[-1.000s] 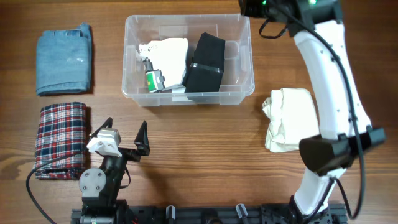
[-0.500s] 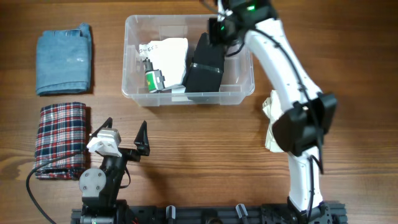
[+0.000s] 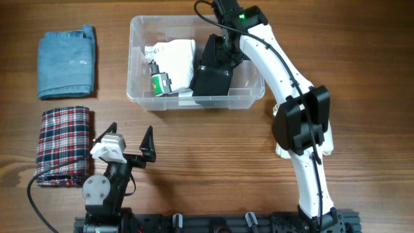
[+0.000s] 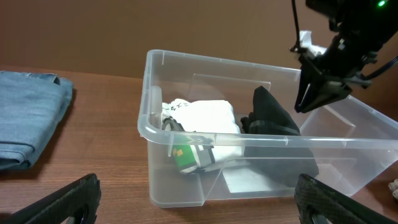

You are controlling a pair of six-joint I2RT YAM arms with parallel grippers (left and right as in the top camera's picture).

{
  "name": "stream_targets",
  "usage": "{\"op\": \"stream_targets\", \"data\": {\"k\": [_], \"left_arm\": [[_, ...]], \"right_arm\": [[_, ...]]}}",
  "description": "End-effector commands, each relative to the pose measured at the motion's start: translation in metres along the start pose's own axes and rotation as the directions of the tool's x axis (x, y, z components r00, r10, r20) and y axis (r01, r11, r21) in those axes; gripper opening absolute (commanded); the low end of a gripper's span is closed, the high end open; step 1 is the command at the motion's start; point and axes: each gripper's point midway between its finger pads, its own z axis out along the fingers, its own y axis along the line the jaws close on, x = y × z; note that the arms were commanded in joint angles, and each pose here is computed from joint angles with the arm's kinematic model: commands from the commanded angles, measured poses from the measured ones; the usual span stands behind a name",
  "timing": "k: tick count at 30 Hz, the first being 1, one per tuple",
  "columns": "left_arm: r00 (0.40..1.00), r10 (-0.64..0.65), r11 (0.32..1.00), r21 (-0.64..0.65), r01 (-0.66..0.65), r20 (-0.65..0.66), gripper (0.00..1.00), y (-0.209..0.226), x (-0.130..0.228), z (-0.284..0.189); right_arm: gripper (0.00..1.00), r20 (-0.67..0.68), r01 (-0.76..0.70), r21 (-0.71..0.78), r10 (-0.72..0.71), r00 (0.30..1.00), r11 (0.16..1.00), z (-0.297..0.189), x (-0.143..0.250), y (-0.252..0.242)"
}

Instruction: Pack container

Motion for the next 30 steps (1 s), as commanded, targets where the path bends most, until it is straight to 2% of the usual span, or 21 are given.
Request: {"op": "stream_targets", "data": {"k": [1,6,12,17,22,30], "left_arm": [[1.000,-0.007,1.000,-0.012,0.007,0.002,1.00,0.003,0.001,0.000],[1.000,-0.006,1.000,-0.012,0.006,0.002,1.00,0.003,0.001,0.000],[1.000,-0.007,1.000,-0.012,0.007,0.002,1.00,0.003,0.001,0.000],[1.000,-0.006,1.000,-0.012,0.006,0.002,1.00,0.003,0.001,0.000],[1.000,-0.007,1.000,-0.012,0.007,0.002,1.00,0.003,0.001,0.000],[1.000,-0.006,1.000,-0.012,0.006,0.002,1.00,0.003,0.001,0.000]], "right_arm": [[0.11,-0.024,-0.010,0.034,0.011,1.000,0.999,0.016,0.006,-0.001],[0.11,-0.036,-0.009,0.019,0.009,0.999,1.000,0.021,0.007,0.003],[0.12,-0.017,0.063,-0.192,-0.068,0.998,0.979,0.018,0.000,0.041],[0.12,-0.012,0.067,-0.208,-0.071,0.997,0.976,0.017,0.000,0.046],[0.06,0.020,0.035,-0.106,-0.034,0.999,0.994,0.017,-0.007,0.029],[0.05,0.166,-0.003,0.100,-0.013,0.986,0.995,-0.008,-0.034,-0.009]]}}
